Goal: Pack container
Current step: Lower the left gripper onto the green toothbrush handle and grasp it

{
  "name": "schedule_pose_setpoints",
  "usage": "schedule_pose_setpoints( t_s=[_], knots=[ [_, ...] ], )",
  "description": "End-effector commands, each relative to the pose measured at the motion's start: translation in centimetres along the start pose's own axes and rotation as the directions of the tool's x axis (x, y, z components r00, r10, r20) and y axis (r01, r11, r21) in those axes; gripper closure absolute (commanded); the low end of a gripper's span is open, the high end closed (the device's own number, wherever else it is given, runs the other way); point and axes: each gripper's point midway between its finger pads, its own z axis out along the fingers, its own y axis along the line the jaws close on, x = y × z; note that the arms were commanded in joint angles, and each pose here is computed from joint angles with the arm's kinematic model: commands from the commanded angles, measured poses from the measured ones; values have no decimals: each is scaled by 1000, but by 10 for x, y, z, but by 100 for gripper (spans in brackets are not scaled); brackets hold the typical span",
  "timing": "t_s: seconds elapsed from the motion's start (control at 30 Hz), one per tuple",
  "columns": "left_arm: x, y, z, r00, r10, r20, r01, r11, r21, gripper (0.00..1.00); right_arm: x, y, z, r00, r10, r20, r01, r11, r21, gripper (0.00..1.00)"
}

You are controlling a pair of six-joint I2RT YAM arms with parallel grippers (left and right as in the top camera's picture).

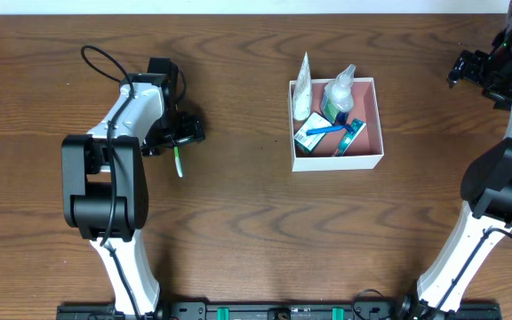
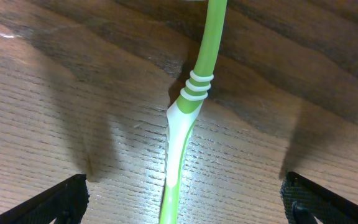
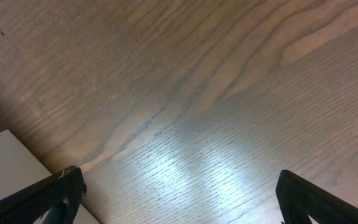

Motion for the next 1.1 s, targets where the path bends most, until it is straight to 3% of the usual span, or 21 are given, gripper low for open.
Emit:
schedule_pose_setpoints(
  t_s=[0.0, 0.47, 0.63, 0.7, 0.83, 0.93, 1.0, 1.07],
  knots=[
    [3, 3, 3, 1000, -13, -12, 13, 1000, -4, 1, 0, -1, 1, 1000, 11, 1, -11, 1000, 10, 1],
    [9, 4, 14, 1000, -13, -21, 13, 1000, -1, 2, 0, -1, 1, 1000, 11, 1, -11, 1000, 10, 1],
    [8, 4, 14, 1000, -13, -16, 13, 1000, 1, 20, 0, -1, 1, 1000, 11, 1, -11, 1000, 10, 1],
    [7, 4, 14, 1000, -13, -14, 13, 1000, 2, 35, 0, -1, 1, 1000, 11, 1, -11, 1000, 10, 1],
    [6, 4, 13, 1000, -15, -10, 15, 1000, 3, 54, 0, -1, 1, 1000, 11, 1, -11, 1000, 10, 1],
    [4, 3, 12, 1000, -15, -5, 15, 1000, 5, 59, 0, -1, 1, 1000, 11, 1, -11, 1000, 10, 1],
    [3, 3, 10, 1000, -15, 0, 15, 1000, 7, 69, 0, 0, 0, 1000, 9, 1, -9, 1000, 10, 1],
    [2, 2, 9, 1000, -15, 3, 15, 1000, 8, 74, 0, 0, 0, 1000, 10, 1, -10, 1000, 10, 1]
  ],
)
